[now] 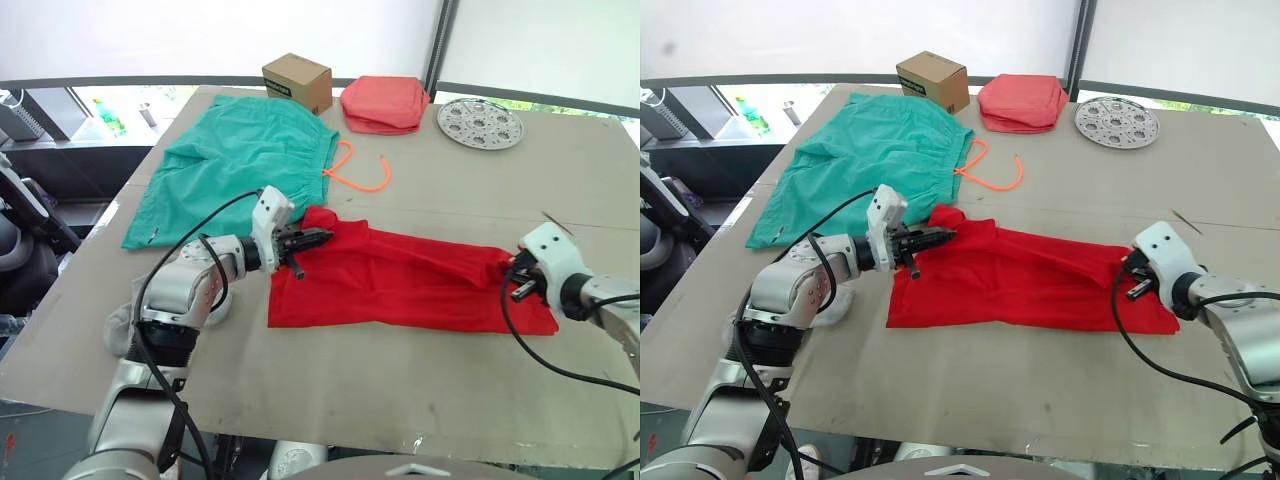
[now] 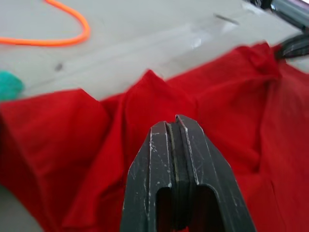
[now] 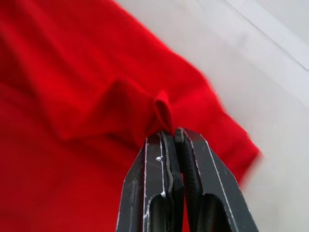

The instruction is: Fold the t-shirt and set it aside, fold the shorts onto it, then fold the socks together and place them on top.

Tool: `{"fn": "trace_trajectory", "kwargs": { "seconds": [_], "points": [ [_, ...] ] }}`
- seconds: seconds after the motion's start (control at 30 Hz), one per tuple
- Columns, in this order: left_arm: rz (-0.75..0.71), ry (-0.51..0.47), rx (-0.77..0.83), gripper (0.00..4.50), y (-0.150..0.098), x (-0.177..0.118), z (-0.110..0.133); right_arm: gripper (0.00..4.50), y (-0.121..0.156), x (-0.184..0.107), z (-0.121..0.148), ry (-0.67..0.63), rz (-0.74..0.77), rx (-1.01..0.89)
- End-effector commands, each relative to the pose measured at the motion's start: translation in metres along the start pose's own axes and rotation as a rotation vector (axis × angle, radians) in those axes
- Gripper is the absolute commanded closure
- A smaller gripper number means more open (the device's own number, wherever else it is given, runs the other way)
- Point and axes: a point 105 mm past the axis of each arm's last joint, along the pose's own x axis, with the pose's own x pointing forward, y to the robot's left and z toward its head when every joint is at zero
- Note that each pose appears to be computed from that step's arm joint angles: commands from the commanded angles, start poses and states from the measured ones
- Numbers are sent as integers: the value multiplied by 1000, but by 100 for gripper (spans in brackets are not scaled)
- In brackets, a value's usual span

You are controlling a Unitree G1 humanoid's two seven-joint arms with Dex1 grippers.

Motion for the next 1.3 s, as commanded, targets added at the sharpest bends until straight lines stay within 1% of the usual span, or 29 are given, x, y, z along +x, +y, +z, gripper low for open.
{"fn": "trace_trajectory", "kwargs": {
  "seconds": [0.03, 0.1, 0.2, 0.27, 0.4, 0.47, 0.63, 0.7, 0.77, 0.87, 0.93, 1.0, 1.17, 1.27, 1.3],
  "points": [
    [-65, 29, 117, 450, -15, 1, 1, 444, -10, -8, 11, -60, -34, -36],
    [-102, 64, 141, 450, -22, 1, -10, 444, -11, -8, 12, -75, -32, -57],
    [-116, 87, 136, 450, -24, -2, -22, 444, -19, -8, 9, -61, -59, -93],
    [-122, 90, 136, 450, -25, -3, -24, 444, -23, -9, 5, -43, -68, -128],
    [-104, 92, 141, 450, -20, -4, -26, 444, -31, -15, -15, 67, -79, -204],
    [-101, 87, 141, 450, -20, -4, -26, 444, -37, -17, -16, 74, -118, -208],
    [-103, 70, 140, 450, -20, -1, -26, 444, -46, -13, -2, -9, -181, -192],
    [-105, 70, 143, 450, -20, 0, -26, 444, -47, -12, 8, -56, -189, -190],
    [-104, 73, 144, 450, -20, 1, -28, 444, -52, -9, 27, -137, -217, -176],
    [-107, 75, 148, 450, -22, 1, -30, 444, -57, -5, 34, -162, -242, -148],
    [-106, 74, 150, 450, -22, 1, -30, 444, -55, -4, 26, -134, -222, -158],
    [-99, 73, 149, 450, -22, 0, -30, 444, -49, -7, 10, -89, -196, -172],
    [-90, 78, 149, 450, -23, -3, -34, 444, -41, -16, -20, 0, -158, -199],
    [-89, 79, 148, 450, -24, -4, -36, 444, -35, -22, -33, 55, -119, -204],
    [-89, 79, 147, 450, -24, -4, -36, 417, -35, -25, -34, 64, -120, -202]
  ]
}}
